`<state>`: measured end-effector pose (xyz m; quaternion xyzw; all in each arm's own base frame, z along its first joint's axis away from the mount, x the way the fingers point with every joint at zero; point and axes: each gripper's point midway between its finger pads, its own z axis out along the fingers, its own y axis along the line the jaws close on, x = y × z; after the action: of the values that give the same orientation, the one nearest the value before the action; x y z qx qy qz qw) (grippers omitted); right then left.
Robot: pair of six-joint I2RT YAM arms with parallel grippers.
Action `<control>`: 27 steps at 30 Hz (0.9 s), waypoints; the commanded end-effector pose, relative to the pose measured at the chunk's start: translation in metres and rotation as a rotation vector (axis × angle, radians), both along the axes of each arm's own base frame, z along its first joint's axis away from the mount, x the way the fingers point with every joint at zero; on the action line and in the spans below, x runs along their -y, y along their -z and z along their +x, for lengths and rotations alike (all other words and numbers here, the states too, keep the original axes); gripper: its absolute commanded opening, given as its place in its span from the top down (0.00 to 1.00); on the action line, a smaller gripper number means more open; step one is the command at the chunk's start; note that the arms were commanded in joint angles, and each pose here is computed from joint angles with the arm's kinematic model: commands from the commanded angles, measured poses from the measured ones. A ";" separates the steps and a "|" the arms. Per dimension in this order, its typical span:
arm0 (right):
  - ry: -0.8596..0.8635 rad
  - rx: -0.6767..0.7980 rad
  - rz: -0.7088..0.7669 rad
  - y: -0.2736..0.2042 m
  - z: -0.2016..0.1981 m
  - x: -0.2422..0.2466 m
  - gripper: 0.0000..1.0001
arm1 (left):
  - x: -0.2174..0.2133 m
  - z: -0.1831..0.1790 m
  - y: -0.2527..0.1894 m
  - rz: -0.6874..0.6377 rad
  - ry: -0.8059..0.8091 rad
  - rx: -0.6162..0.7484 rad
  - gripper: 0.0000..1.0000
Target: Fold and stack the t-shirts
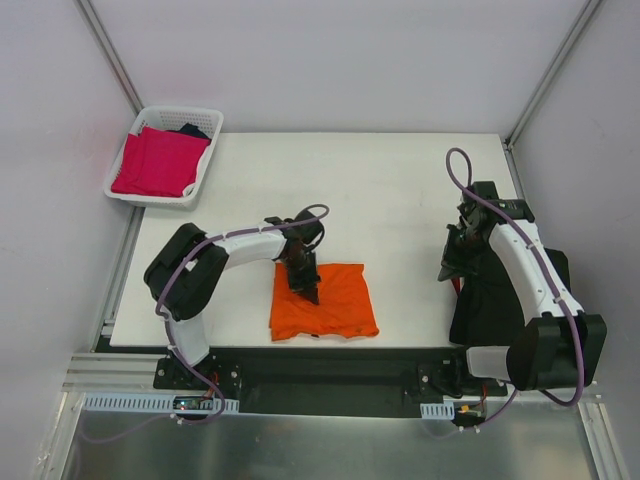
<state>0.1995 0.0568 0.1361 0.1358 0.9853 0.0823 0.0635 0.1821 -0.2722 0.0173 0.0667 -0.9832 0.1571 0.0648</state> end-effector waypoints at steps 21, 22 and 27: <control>-0.015 0.020 -0.003 0.005 -0.017 0.002 0.99 | -0.127 -0.021 0.027 0.369 -0.044 0.016 1.00; -0.014 0.015 0.000 0.006 -0.016 0.002 0.99 | -0.128 -0.020 0.024 0.371 -0.050 0.023 1.00; -0.022 0.028 0.012 0.001 -0.008 -0.001 0.99 | -0.123 -0.004 0.009 0.358 -0.081 0.091 0.74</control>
<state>0.1833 0.0562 0.1268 0.1331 0.9854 0.0851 0.0630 0.1814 -0.1999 0.0172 0.1143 -0.9881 0.0999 0.0247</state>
